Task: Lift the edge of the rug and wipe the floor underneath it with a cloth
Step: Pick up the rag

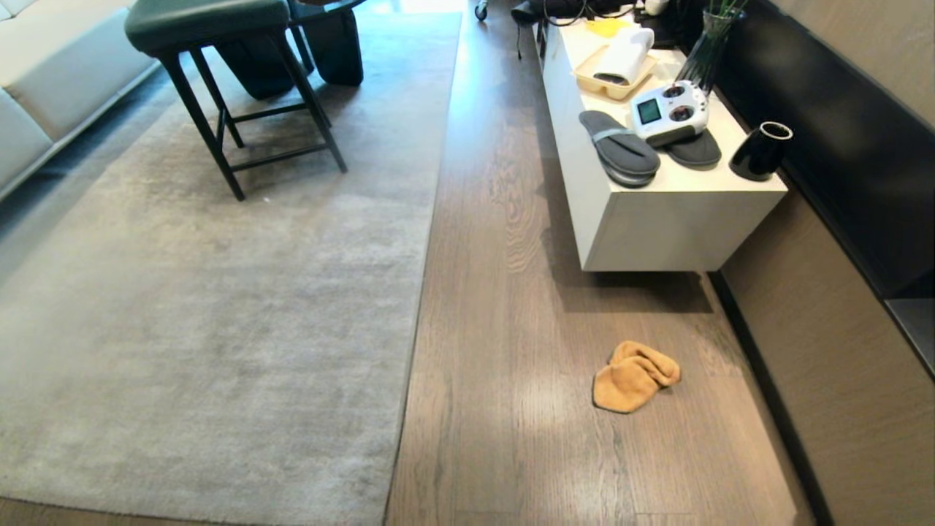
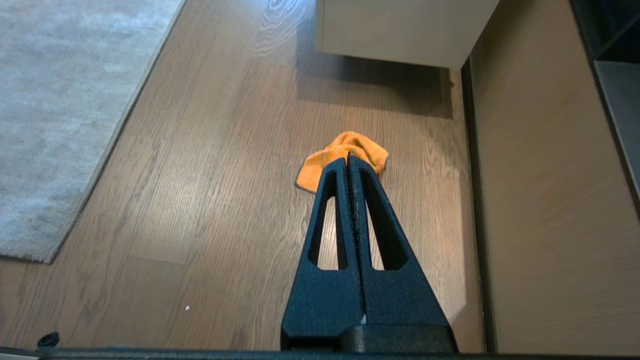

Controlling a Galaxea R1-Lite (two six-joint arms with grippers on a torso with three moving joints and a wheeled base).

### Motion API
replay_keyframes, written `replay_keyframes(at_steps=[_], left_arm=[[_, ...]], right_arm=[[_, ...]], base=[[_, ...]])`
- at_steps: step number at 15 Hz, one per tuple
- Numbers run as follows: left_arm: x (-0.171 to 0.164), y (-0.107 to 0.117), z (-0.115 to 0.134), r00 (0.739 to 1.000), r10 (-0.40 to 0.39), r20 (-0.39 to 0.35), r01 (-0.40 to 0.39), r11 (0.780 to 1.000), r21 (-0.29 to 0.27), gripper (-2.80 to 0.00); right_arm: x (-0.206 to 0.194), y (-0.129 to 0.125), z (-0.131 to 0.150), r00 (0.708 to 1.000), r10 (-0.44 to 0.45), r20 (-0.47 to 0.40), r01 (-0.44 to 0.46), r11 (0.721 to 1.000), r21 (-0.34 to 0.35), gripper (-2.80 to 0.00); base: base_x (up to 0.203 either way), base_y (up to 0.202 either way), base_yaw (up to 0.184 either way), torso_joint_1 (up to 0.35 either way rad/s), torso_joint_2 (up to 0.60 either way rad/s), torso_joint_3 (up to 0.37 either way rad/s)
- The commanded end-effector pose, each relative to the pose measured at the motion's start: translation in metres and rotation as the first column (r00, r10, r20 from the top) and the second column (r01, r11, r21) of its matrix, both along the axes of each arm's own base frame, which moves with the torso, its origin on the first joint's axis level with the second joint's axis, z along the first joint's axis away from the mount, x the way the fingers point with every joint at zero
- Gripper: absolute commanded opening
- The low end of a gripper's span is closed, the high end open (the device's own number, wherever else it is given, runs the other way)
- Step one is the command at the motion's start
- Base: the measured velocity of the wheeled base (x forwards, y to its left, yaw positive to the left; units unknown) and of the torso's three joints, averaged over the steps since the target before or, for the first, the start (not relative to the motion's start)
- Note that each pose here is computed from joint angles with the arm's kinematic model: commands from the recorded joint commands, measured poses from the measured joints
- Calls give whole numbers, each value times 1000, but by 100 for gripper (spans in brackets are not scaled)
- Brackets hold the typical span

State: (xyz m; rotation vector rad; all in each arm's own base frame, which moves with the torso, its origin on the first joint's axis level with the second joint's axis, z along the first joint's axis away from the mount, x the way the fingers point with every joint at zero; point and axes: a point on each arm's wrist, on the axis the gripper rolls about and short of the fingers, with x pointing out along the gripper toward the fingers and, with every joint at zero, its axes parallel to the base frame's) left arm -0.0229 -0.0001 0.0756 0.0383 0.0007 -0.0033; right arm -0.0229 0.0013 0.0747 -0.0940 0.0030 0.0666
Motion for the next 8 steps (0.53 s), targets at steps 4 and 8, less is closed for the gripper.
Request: replay_keyframes(at_steps=[4, 8], left_arm=[[0, 0, 0, 1000, 0, -1, 0, 1000, 0, -280], [0, 0, 0, 1000, 0, 1, 0, 1000, 0, -280]], right_arm=[[0, 0, 0, 1000, 3, -1, -3, 1000, -1, -280], [0, 0, 0, 1000, 2, -1, -2, 1000, -1, -280]], base=[[0, 0, 0, 2, 4, -199], [0, 0, 0, 5, 3, -200]])
